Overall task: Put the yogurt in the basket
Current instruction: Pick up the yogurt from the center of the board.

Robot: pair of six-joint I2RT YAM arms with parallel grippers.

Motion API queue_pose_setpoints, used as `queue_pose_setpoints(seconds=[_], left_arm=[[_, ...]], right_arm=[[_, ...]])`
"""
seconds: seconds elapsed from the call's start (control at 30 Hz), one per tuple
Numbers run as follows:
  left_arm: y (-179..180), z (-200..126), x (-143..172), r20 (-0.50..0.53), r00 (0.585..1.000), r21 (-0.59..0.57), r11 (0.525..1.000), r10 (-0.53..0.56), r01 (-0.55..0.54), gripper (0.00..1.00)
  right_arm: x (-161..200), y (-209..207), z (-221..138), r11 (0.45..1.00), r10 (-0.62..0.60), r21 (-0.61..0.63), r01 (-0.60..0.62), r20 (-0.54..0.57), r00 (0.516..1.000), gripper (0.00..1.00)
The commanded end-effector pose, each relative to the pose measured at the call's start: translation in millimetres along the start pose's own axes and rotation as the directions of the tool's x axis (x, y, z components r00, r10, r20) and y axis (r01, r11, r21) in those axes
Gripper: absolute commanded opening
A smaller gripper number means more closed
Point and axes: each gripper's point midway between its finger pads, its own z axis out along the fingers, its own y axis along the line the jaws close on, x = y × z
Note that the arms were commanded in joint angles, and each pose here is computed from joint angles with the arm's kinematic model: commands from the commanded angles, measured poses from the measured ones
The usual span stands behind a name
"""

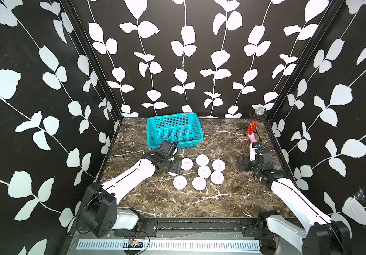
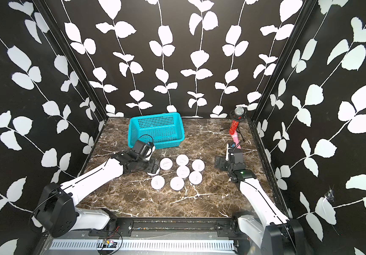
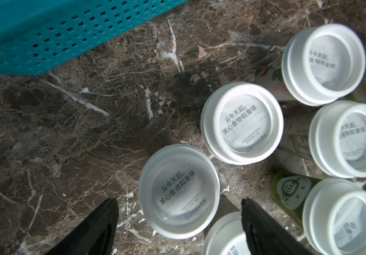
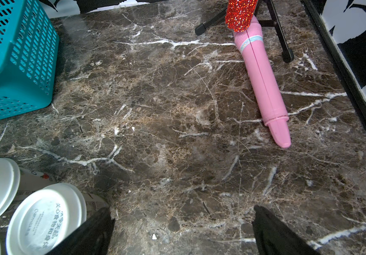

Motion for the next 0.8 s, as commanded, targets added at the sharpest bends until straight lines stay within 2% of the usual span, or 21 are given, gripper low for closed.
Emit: queue_pose_setpoints(seconds=[0.0, 0.2, 0.63, 0.77], left_arm=[[1.4, -4.5, -0.2, -0.018, 0.999, -0.03, 0.999, 0.032, -0.033, 0.85], [0.5, 0.3, 4.4, -0.047, 0.997, -0.048, 0.997, 0.053, -0.055, 0.79], [1.0, 11.6, 6.5, -0.082, 0.992, -0.089, 0.991, 0.095, -0.102, 0.76], [2.1, 14.9, 7.2, -0.099, 0.99, -0.102, 0.989, 0.102, -0.112, 0.71]], right_arm=[[-19.2, 3.0, -4.3, 1.0, -0.002, 0.002, 0.002, 0.041, 0.999, 0.99], [-19.3, 3.1, -3.6, 1.0, -0.002, 0.003, 0.002, 0.041, 0.999, 1.0], [-17.1, 2.5, -2.7, 1.0, 0.003, 0.006, -0.003, 0.038, 0.999, 0.99], [-16.6, 2.4, -2.6, 1.0, 0.004, 0.006, -0.005, 0.037, 0.999, 0.99]])
